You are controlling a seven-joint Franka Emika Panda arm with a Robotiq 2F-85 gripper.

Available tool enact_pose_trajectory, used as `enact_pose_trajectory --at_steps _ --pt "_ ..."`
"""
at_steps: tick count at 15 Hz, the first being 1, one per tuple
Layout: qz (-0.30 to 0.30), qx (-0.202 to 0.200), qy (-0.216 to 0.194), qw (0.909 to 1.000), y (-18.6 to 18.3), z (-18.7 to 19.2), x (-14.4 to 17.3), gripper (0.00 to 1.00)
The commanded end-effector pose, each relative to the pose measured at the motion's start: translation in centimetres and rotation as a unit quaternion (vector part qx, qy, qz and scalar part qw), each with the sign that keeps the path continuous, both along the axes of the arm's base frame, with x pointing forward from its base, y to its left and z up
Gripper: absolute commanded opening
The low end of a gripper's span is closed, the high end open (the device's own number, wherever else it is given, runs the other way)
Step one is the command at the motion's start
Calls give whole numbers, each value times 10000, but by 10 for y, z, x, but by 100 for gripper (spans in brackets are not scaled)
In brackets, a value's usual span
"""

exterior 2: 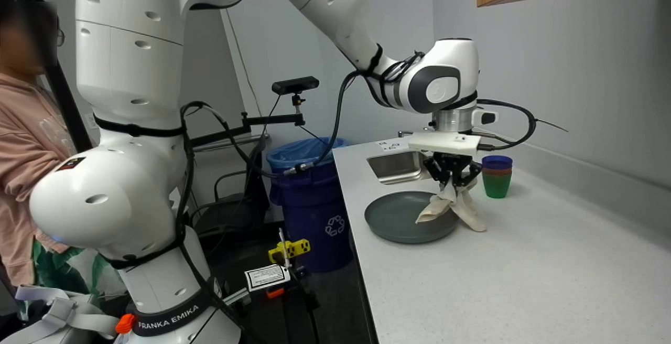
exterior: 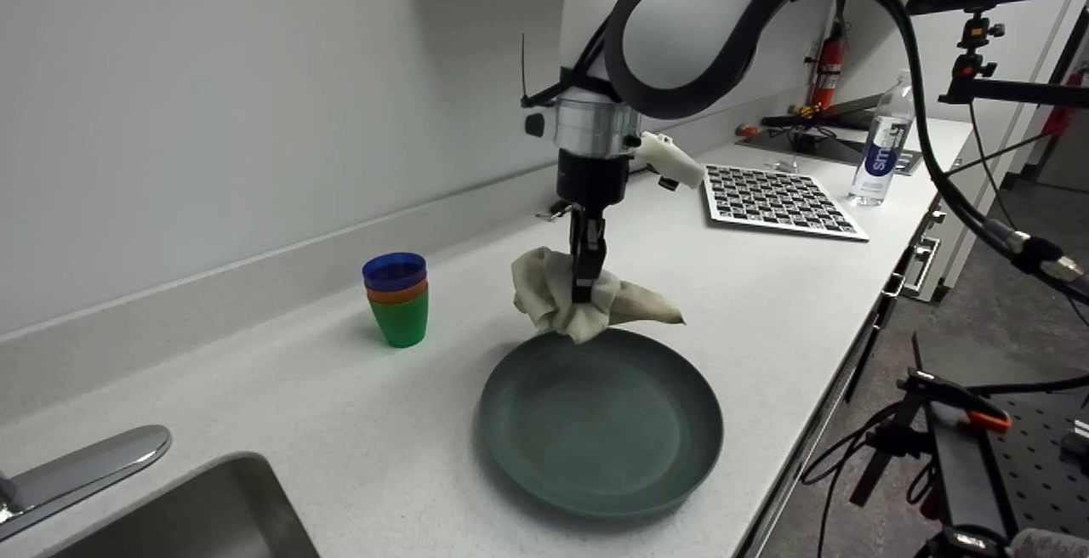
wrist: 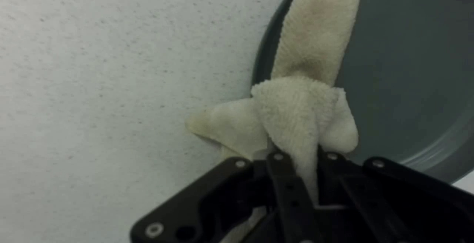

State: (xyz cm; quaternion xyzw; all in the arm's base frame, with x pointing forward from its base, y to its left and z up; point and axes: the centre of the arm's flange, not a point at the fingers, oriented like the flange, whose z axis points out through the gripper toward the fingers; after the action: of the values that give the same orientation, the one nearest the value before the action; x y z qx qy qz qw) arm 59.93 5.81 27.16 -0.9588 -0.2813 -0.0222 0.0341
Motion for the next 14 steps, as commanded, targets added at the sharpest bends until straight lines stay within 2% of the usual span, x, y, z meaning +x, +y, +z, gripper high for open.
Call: enact_pose_trajectory --at_steps 1,7,9,14 --pt "489 215 352 9980 24 5 -3 4" --pt "821 64 860 9929 38 -24 -12 4" --pt "714 -292 899 9930 25 -48 -9 4" --pt "404 -819 1304 9872 -25 -93 -14 4"
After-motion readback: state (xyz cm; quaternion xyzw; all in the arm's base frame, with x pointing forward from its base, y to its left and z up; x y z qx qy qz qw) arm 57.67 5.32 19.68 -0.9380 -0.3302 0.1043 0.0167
